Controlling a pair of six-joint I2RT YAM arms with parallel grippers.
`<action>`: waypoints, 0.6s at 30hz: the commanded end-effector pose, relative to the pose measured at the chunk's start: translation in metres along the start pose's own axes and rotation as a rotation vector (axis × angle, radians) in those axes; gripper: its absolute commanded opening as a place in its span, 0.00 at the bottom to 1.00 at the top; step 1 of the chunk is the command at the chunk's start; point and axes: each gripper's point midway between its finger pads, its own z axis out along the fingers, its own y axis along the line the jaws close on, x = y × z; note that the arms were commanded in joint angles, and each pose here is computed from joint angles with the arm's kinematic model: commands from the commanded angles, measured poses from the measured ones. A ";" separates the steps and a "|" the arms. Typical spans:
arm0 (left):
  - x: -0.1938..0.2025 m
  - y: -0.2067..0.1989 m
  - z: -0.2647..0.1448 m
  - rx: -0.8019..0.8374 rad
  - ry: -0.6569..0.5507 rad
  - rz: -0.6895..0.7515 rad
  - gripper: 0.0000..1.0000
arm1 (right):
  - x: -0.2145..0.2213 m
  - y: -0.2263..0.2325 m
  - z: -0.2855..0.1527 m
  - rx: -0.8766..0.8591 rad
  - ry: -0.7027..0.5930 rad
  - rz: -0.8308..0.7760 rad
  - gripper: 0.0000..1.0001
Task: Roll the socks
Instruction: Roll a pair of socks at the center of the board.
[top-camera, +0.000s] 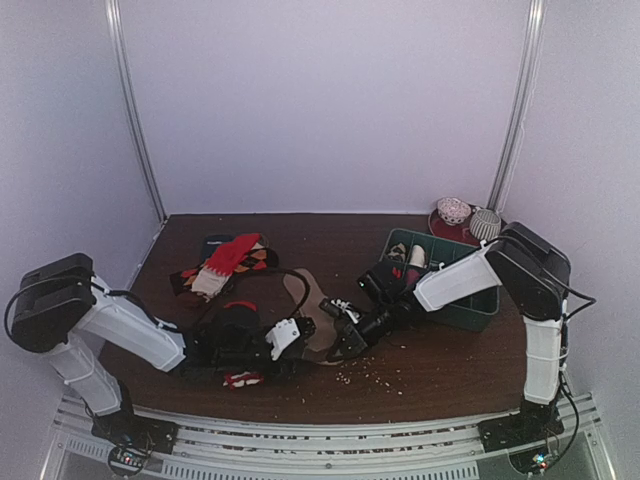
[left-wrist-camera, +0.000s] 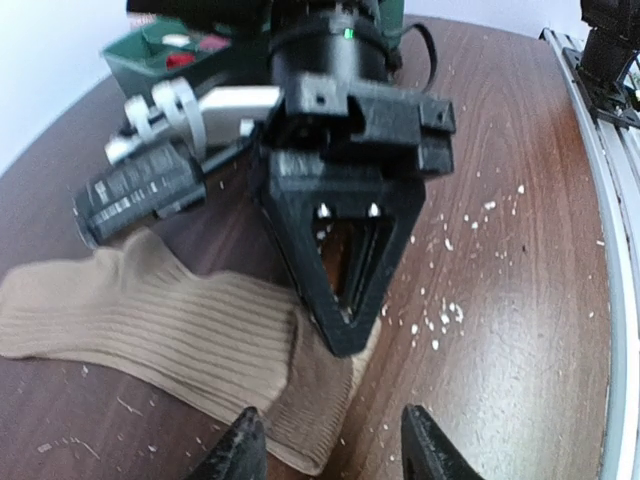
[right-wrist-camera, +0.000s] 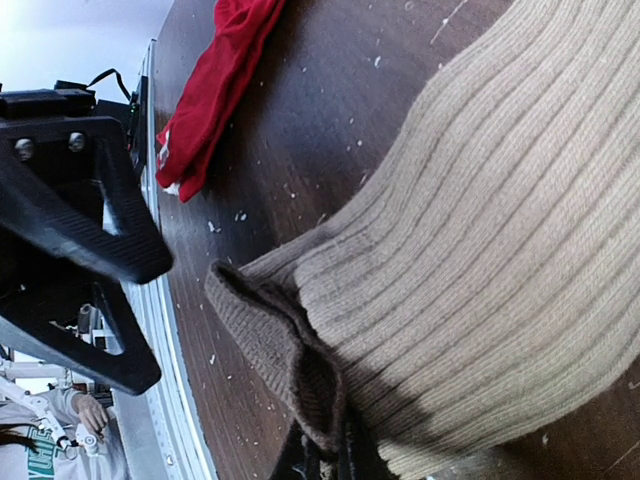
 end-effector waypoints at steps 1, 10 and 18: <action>-0.026 0.004 -0.004 -0.045 -0.157 0.128 0.45 | 0.082 -0.047 0.009 0.156 0.224 0.226 0.02; -0.003 -0.014 0.011 0.058 -0.108 0.203 0.40 | 0.084 -0.048 0.007 0.158 0.242 0.221 0.02; 0.011 -0.022 0.025 0.110 -0.054 0.206 0.40 | 0.087 -0.050 0.006 0.154 0.252 0.228 0.02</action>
